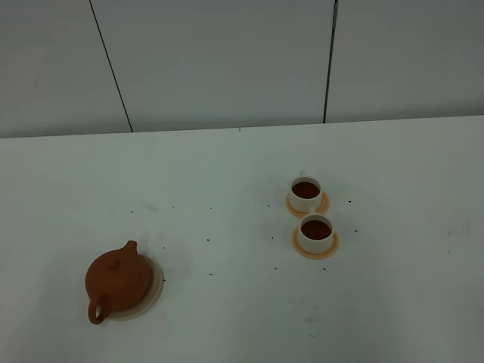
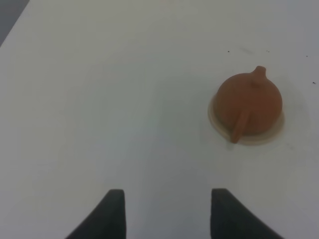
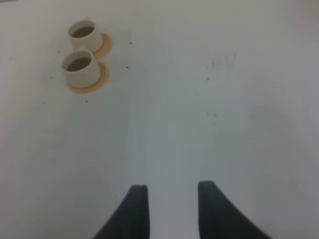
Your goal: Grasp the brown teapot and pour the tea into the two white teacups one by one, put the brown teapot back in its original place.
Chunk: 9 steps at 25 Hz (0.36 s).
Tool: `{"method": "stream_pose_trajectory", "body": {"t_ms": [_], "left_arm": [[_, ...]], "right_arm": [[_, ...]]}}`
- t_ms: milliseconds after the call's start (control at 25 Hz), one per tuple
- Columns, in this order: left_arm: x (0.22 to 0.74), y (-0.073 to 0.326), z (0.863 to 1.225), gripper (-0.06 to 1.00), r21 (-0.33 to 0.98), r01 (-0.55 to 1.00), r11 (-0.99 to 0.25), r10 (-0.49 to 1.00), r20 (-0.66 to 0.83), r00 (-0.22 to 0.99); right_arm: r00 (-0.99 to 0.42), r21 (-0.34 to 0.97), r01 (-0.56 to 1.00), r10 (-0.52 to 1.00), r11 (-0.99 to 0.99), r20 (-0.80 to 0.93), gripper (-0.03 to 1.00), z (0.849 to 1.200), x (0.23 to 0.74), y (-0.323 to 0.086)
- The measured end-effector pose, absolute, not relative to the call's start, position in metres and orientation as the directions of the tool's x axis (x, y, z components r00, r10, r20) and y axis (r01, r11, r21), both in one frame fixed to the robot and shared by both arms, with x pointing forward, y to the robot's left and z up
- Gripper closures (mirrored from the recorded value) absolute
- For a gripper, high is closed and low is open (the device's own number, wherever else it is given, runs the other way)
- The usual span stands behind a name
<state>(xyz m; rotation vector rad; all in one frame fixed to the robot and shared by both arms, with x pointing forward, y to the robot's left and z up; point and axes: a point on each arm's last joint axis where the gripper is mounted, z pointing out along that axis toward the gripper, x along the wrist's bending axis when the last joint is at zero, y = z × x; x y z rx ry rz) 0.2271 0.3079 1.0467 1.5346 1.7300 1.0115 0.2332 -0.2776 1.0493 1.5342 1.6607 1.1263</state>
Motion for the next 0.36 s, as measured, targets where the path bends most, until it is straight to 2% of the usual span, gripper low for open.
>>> {"method": "stream_pose_trajectory", "body": {"t_ms": [360], "left_arm": [[0.2271,0.3079,1.0467,0.49,0.851,0.524,0.037,0.989,0.046,-0.144]], "right_arm": [[-0.146,0.883,0.468,0.983,-0.031,0.112,0.73,1.0493,0.2332,-0.2776]]}}
